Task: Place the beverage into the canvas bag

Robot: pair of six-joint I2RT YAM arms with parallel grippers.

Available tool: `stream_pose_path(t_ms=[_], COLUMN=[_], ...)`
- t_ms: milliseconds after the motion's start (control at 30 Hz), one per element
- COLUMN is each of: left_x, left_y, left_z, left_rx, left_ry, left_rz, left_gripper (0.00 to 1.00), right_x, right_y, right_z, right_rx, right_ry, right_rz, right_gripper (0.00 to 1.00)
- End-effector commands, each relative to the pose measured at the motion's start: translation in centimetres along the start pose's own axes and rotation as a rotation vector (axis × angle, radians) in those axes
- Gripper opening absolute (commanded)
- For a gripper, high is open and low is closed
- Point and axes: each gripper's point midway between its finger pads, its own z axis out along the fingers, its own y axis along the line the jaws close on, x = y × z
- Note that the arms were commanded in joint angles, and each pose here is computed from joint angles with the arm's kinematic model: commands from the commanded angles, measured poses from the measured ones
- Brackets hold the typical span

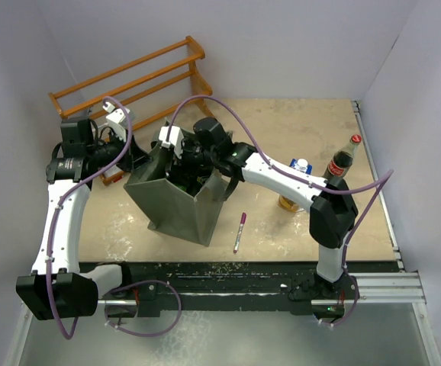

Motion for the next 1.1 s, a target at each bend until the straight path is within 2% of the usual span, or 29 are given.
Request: stream_pose_path(t_ms=[0,367,567,833,1067], left_x=[-0.3,-0.7,-1.3,-1.7,-1.5], left_y=[-0.1,-0.2,-0.4,-0.2,0.0], left_z=[-0.3,-0.3,-0.3,0.0,0.3], left_rx=[-0.001,0.005,0.012,0.017,0.022], left_ry=[-0.013,-0.022,-0.033,-0.041,-0.035], left_rz=[0.027,0.02,0.008,0.001,-0.014], left_gripper=[0.0,0.0,0.0,0.0,0.0], right_x=[-3.7,-10.6,-12.2,-10.7,-5.5], right_y=[-0.7,-0.8,-2.6,-7.6,-11.4], right_z=[-1.3,-6.0,-11.8,-23.7,-34.4], right_rx=[0.015,0.045,0.151,0.447,0.81], right_ry=[-0.067,-0.176,-0.182,-0.113,0.001], right_rz=[-0.01,-0.069,-0.074,-0.027,0.06], right_gripper=[0.8,0.85,0.86,0.87,0.88])
